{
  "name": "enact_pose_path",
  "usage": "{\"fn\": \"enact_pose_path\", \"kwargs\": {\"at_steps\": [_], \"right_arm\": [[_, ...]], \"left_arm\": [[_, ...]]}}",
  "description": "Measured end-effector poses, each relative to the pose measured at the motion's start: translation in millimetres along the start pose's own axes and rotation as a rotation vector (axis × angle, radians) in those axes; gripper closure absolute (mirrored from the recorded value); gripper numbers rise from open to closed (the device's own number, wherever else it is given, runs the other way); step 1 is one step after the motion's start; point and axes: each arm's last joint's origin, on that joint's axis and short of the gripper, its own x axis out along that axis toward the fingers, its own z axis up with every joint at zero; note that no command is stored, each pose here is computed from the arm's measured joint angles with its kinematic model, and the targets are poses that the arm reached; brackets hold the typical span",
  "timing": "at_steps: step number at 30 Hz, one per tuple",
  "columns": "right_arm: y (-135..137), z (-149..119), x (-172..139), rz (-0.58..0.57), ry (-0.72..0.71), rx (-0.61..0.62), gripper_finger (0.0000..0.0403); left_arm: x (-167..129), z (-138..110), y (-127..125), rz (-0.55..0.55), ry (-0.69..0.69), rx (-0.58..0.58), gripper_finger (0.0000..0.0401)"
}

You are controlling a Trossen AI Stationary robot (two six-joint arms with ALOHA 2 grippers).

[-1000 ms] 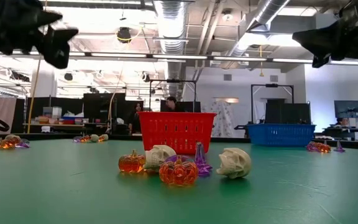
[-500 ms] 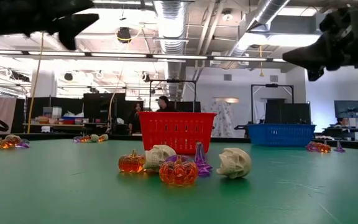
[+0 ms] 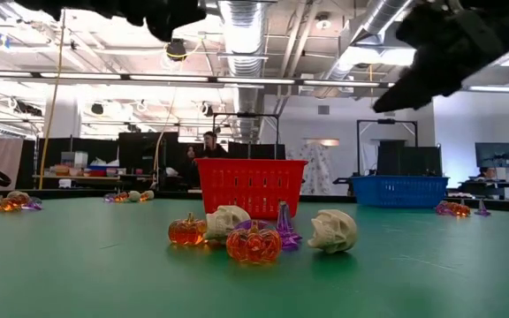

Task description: Sort Halloween decoration

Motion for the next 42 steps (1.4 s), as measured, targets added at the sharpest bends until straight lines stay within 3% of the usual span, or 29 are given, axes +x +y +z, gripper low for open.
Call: {"fn": "enact_pose_path", "kwargs": {"at_steps": [3,9,13,20,26,34,42], "right_arm": [[19.6,13.4,17.4,0.057,-0.015,-0.057,0.0269],[62.4,10.6,60.9,0.204,0.074,-0.233,0.0230],[78.8,15.3,91.7,0.266,0.123,-0.316,0.0226],[93.2,29.0,138.7,0.531,0.185,-0.283,0.0243],[96.6,24.9,157.6,0.645,0.219,-0.278,0.0250],[96.6,14.0,179.7,0.819,0.152,-0.246,0.0250],[93.5,12.2,184.5,0.839,0.141,-0.240,0.0250]], "left_arm": [[6.1,-6.5,-1.7,-0.028,0.039,-0.028,0.0239],[17.0,-17.5,-3.2,-0.034,0.092,-0.090,0.0239],[21.4,-19.2,-3.0,-0.025,0.083,-0.036,0.0239],[21.2,-20.9,-1.3,0.038,0.109,-0.027,0.0239],[21.0,-21.8,-1.6,0.034,0.118,-0.015,0.0239],[20.9,-21.6,-1.5,0.036,0.116,-0.015,0.0239],[20.7,-22.8,-1.8,0.034,0.129,-0.007,0.0239]]}}
